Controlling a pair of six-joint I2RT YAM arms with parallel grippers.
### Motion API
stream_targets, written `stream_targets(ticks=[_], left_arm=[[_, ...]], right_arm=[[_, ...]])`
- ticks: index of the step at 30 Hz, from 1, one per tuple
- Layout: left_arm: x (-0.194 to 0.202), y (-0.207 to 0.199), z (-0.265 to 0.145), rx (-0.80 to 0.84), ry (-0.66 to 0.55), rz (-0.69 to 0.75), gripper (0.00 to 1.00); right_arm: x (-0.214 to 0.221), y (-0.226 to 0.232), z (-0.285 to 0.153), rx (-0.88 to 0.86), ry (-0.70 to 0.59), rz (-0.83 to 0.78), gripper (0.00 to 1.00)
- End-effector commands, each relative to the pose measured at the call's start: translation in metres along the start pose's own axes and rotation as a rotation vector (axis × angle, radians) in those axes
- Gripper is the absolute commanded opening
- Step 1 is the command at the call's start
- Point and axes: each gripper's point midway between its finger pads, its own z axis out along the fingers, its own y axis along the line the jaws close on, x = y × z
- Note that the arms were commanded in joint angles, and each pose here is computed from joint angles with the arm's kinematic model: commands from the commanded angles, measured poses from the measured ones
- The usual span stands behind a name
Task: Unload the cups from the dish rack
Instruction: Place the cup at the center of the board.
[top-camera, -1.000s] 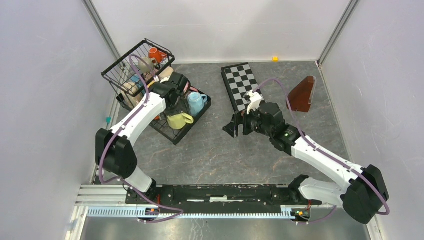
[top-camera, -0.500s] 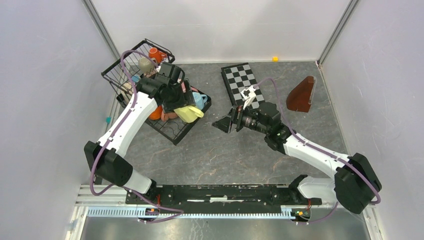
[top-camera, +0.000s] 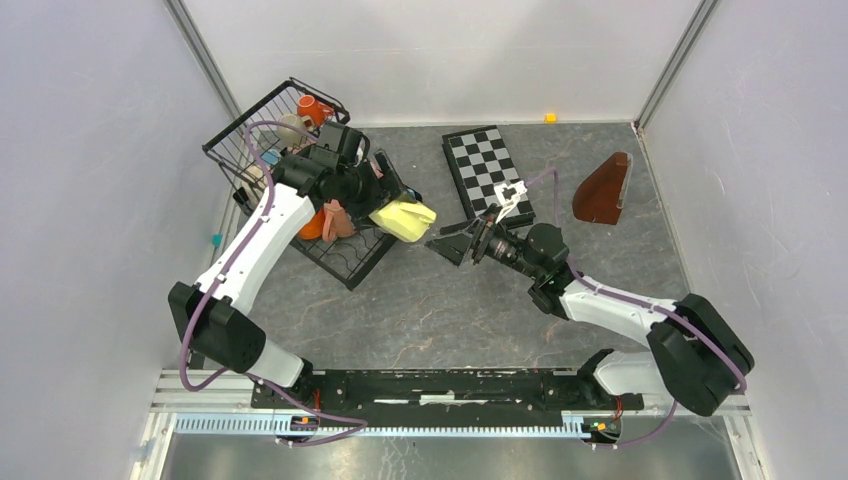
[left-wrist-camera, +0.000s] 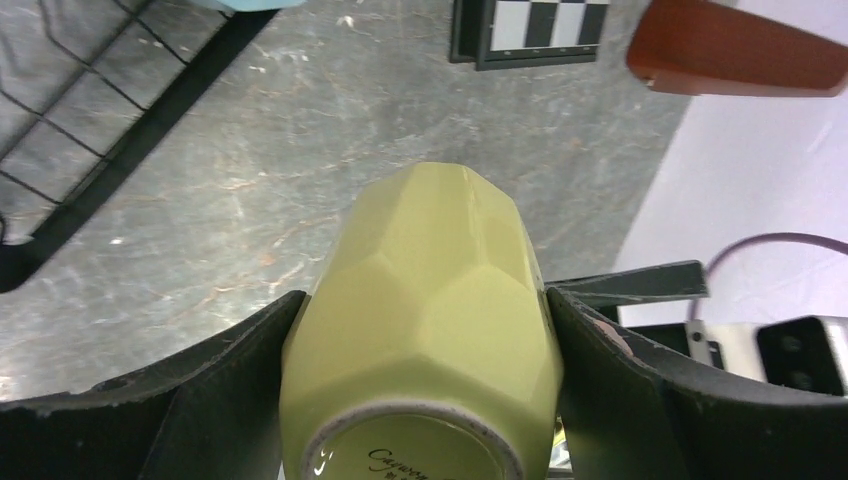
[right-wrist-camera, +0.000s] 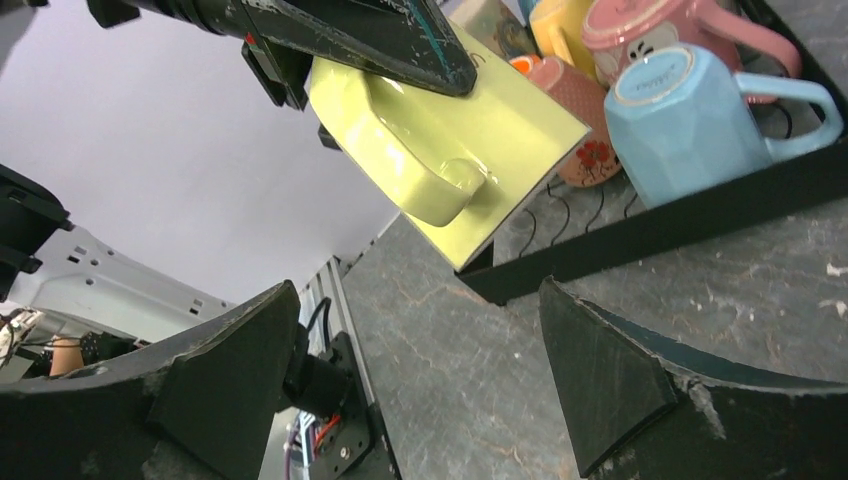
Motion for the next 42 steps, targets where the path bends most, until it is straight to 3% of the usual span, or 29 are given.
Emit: stream_targets(ticks=[1, 11, 30, 34, 37, 39, 42], left_arm=[[-0.010, -0.053, -0.026, 0.221, -0.022, -0.117, 0.05], [0.001, -0.064, -0.027, 0.312, 0.038, -0.184, 0.05], [0.023, -0.081, -0.032, 0.463, 0.130, -0.259, 0.05], [0.029, -0.085, -0.032, 0.486, 0.146, -0.259, 0.05], [0.032, -0.087, -0.033, 0.504, 0.157, -0.255, 0.07], [0.034, -0.087, -0.032, 0.508, 0.160, -0.247, 0.12], [0.034, -0.086, -0.034, 0.518, 0.147, -0.232, 0.28]], right_arm=[[-0.025, 0.017, 0.005, -0.095, -0.138, -0.033, 0.95], [-0.041, 0.034, 0.011, -0.210, -0.221, -0.027, 0.89], [-0.063, 0.065, 0.014, -0.374, -0.290, 0.072, 0.55], [-0.066, 0.069, 0.013, -0.395, -0.297, 0.082, 0.42], [-0.067, 0.070, 0.014, -0.395, -0.293, 0.078, 0.22], [-0.067, 0.071, 0.014, -0.392, -0.290, 0.072, 0.03], [-0.069, 0.073, 0.012, -0.391, -0.297, 0.058, 0.00]])
